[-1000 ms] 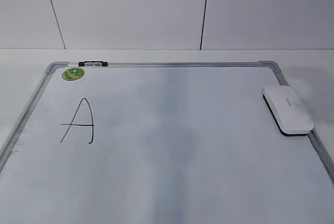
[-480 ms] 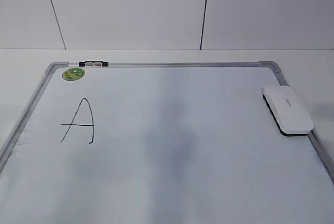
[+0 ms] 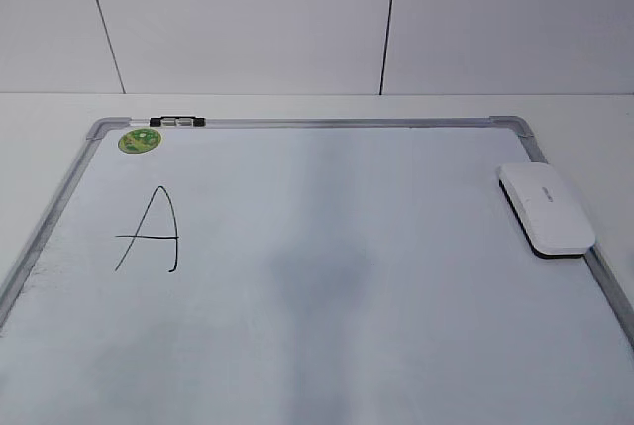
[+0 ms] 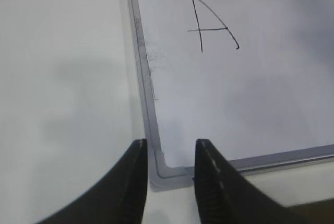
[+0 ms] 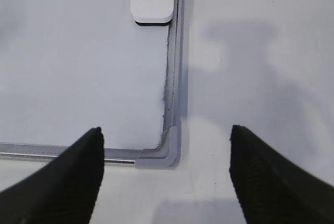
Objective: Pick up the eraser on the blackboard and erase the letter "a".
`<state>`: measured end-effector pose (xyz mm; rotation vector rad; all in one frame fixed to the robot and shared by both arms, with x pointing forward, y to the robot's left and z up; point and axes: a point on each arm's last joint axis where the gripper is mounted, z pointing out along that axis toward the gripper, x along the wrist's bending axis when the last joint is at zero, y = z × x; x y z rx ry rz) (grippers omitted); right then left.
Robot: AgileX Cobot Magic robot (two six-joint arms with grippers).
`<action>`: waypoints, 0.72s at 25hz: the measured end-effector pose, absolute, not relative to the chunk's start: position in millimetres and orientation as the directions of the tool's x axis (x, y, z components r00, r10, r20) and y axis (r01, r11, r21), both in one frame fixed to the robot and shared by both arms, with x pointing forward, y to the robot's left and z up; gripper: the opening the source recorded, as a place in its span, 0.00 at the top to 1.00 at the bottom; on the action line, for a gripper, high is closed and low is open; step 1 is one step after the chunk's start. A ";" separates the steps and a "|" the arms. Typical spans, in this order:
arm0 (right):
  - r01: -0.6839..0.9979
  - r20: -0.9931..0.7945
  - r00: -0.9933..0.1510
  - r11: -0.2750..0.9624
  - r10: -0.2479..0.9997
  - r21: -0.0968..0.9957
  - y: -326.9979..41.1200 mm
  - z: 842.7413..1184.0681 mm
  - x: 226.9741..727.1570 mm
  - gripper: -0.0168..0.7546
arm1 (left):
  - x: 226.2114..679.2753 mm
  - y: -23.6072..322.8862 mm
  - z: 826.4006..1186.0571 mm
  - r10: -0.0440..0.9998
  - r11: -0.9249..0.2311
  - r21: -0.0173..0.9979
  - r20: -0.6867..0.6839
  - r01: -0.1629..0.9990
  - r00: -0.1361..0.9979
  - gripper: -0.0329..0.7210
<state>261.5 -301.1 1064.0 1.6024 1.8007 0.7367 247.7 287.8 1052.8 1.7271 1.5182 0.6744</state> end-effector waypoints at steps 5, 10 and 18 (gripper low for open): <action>0.561 -0.085 -0.069 0.109 0.994 0.821 -302.9 1062.0 243.9 0.24 | 231.2 288.8 1051.2 0.983 -0.037 0.864 -0.058 0.502 0.172 0.65; 0.484 -0.084 -0.061 0.103 0.995 0.869 -304.1 1053.0 227.5 0.24 | 231.6 289.3 1051.3 0.984 -0.038 0.869 -0.053 0.493 0.169 0.64; 0.507 -0.084 -0.062 0.104 0.995 0.855 -304.1 1045.8 227.7 0.24 | 231.7 289.9 1051.2 0.985 -0.042 0.869 -0.047 0.493 0.166 0.64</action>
